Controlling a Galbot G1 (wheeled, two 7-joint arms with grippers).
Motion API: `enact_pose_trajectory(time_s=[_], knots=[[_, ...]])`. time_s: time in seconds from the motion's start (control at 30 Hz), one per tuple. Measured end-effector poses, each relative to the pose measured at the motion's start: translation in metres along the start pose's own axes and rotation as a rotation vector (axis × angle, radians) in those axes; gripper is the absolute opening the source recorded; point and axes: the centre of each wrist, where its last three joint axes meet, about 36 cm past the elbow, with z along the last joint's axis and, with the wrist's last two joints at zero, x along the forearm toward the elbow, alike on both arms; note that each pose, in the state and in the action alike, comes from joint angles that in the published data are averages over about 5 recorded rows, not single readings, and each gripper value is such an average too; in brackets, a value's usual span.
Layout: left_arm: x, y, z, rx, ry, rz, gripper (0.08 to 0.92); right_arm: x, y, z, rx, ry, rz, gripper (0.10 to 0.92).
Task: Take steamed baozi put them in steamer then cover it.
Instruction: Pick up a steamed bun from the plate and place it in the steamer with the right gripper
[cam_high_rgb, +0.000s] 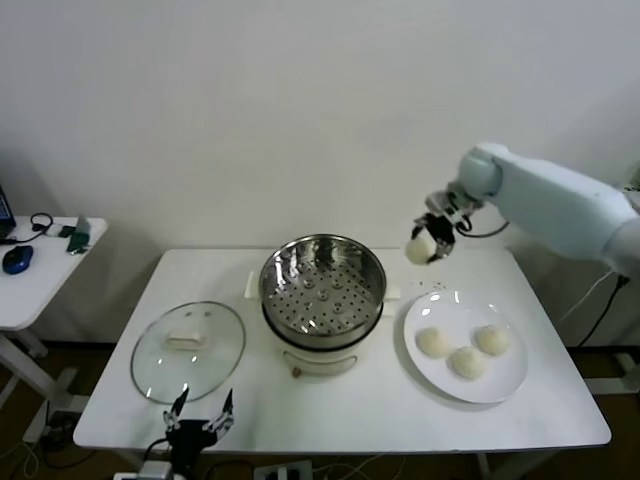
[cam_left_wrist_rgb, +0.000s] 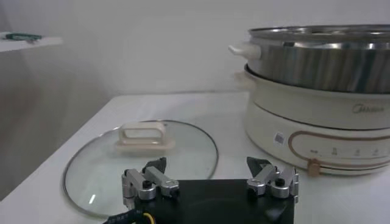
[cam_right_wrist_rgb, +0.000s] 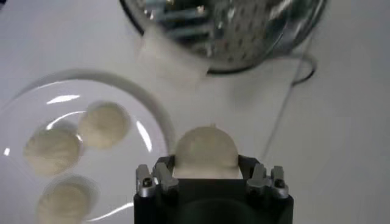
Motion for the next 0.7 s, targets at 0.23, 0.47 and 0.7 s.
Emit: enact_pose_trajectory(time_s=[0.23, 0.47, 0.7], knots=[[0.0, 0.0, -0.002, -0.001, -0.01, 0.002, 0.823, 0.033, -0.036, -0.092, 0.325, -0.012, 0.004, 0.687], [0.001, 0.005, -0.005, -0.006, -0.021, -0.008, 0.823, 0.002, -0.041, -0.14, 0.56, 0.005, -0.007, 0.687], [0.002, 0.006, -0.004, -0.008, -0.02, -0.01, 0.823, -0.057, -0.046, -0.148, 0.671, 0.003, 0.035, 0.687]])
